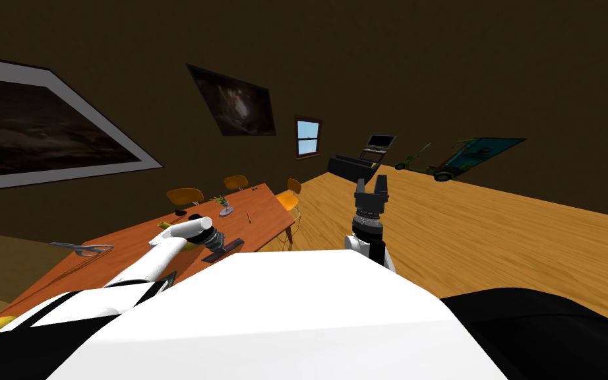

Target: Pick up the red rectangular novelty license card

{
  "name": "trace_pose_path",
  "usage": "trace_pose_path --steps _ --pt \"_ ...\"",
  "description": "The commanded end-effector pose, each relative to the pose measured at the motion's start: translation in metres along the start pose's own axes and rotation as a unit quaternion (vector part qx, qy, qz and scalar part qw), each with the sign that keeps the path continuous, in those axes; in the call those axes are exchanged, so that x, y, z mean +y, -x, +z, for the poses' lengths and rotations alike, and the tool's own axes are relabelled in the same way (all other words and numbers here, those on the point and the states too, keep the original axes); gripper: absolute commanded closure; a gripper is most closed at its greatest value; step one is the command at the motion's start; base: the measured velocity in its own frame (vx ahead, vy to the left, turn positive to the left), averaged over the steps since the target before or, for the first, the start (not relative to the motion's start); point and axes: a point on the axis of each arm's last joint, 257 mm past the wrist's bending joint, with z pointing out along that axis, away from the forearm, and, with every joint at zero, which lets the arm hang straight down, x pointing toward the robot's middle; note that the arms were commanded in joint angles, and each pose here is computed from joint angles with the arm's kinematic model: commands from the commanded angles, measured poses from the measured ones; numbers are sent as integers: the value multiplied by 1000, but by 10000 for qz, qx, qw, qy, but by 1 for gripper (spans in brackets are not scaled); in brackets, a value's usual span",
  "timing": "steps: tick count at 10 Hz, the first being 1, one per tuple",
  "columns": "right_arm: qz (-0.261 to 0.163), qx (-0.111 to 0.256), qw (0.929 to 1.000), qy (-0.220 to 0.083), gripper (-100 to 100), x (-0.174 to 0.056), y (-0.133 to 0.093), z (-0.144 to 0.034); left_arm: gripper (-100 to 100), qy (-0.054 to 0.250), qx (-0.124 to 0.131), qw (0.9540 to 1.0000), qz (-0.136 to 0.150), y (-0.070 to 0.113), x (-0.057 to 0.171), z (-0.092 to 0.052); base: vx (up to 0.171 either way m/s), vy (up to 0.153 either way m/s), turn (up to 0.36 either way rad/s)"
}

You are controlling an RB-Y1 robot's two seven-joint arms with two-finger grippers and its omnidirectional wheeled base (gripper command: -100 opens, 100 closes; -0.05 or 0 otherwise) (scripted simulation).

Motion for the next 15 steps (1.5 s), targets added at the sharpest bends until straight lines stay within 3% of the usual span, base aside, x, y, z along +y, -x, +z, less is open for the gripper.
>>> trace_pose_path --steps 1,2,3,15 --pt "0 0 10000 0 0 0 0 0 -100 0 0 10000 0 0 0 0 14 -6 2" --pt "0 0 10000 0 0 0 0 0 0 16 -6 10000 -7 1 0 0 0 0 0" --pt "0 0 10000 0 0 0 0 0 -100 8 -2 10000 60 7 0 2 44 -27 82" --pt "0 0 10000 0 0 0 0 0 -100 -3 6 9982 602 56 6 23 83 -52 92"
